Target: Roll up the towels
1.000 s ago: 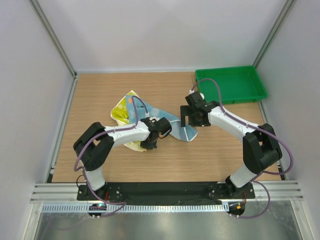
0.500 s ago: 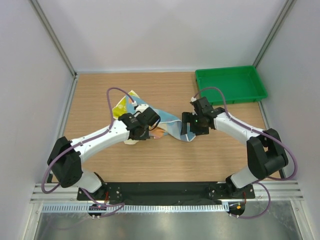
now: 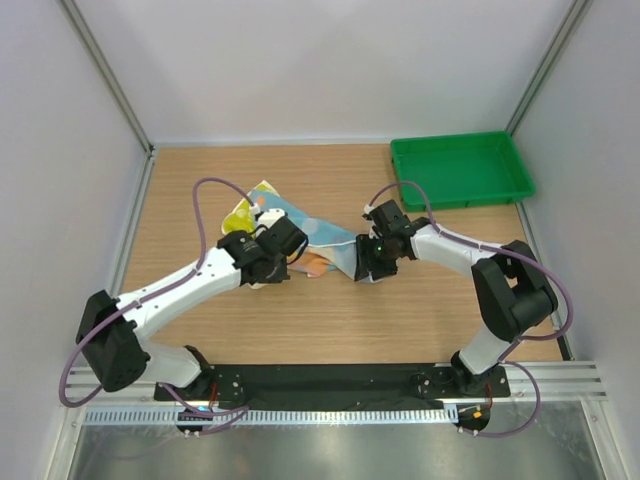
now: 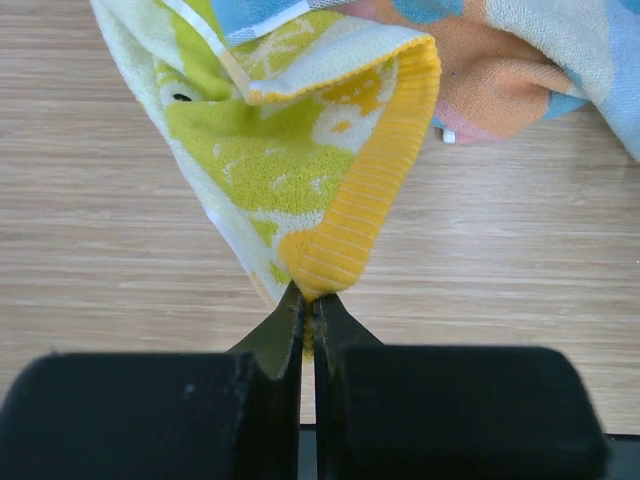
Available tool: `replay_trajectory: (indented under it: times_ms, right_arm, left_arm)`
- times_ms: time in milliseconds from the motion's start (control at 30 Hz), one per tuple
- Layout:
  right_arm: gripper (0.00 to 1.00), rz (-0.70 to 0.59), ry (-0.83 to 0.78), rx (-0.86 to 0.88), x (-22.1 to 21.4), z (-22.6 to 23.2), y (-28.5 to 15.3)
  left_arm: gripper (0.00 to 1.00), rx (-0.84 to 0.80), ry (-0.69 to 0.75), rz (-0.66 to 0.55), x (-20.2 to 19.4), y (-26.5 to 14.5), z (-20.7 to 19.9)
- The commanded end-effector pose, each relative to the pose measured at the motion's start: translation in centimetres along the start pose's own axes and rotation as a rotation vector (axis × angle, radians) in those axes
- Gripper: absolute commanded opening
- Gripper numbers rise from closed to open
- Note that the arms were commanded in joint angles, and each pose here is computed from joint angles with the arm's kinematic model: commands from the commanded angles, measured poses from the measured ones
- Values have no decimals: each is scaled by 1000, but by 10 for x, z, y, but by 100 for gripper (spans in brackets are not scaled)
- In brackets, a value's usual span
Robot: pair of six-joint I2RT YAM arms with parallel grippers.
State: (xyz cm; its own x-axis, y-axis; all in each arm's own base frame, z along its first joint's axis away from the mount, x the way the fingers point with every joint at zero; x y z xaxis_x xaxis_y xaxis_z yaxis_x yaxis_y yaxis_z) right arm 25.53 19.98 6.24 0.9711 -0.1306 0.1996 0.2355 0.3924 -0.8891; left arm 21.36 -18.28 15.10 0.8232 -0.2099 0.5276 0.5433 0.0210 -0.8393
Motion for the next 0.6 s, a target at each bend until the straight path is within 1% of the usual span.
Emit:
replay_trajectory:
  times_ms: [0, 33, 100, 133, 167, 200, 233, 267, 333, 367, 467, 500, 567]
  right_arm:
    - [50, -45, -23, 83, 16, 27, -9]
    - [39, -47, -24, 86, 16, 28, -10]
    - [28, -51, -24, 93, 17, 30, -12]
    - [24, -54, -23, 97, 17, 31, -13]
    - [14, -56, -22, 93, 17, 30, -13]
    - [11, -58, -19, 93, 17, 30, -14]
    - [7, -59, -19, 90, 17, 30, -15]
    - [3, -65, -19, 85, 18, 29, -16]
    - [1, -66, -17, 76, 16, 27, -17]
    - [1, -65, -18, 71, 15, 25, -16]
    - [1, -57, -14, 66, 12, 23, -15]
    - [1, -54, -13, 64, 12, 22, -15]
    - [1, -46, -15, 61, 9, 20, -15]
  left_arm:
    - [0, 42, -32, -38, 1, -12, 19]
    - [0, 51, -33, -44, 1, -14, 25]
    - [0, 89, -35, -40, 0, -15, 39]
    - [0, 117, -63, -36, 4, -14, 52]
    - [0, 125, -64, -46, 8, -18, 62]
    - [0, 142, -81, -49, 12, -20, 73]
    - [0, 180, -134, -41, 17, -20, 94]
    - [0, 191, -150, -74, 30, -29, 108]
    - [0, 247, -189, -107, 46, -41, 133]
    - [0, 295, -222, -147, 65, -53, 155]
    - [1, 422, -256, -161, 91, -64, 193]
    - [3, 482, -310, -179, 112, -72, 219]
    - [9, 544, -368, -189, 128, -84, 249]
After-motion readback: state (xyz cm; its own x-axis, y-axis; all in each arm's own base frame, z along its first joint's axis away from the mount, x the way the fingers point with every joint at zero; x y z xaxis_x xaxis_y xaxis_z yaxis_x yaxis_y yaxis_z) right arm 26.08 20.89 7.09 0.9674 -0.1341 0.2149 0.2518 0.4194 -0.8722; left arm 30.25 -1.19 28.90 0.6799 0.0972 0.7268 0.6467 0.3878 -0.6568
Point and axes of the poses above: each gripper's point midway between its finger pads, its own y axis out along the fingers, its own z axis along the line the jaws close on, x = y × z, the point moved 3 cm from there along -y, back along the fingers, and after that the axes turned 13 degrees about y, right-handed, at the moved point
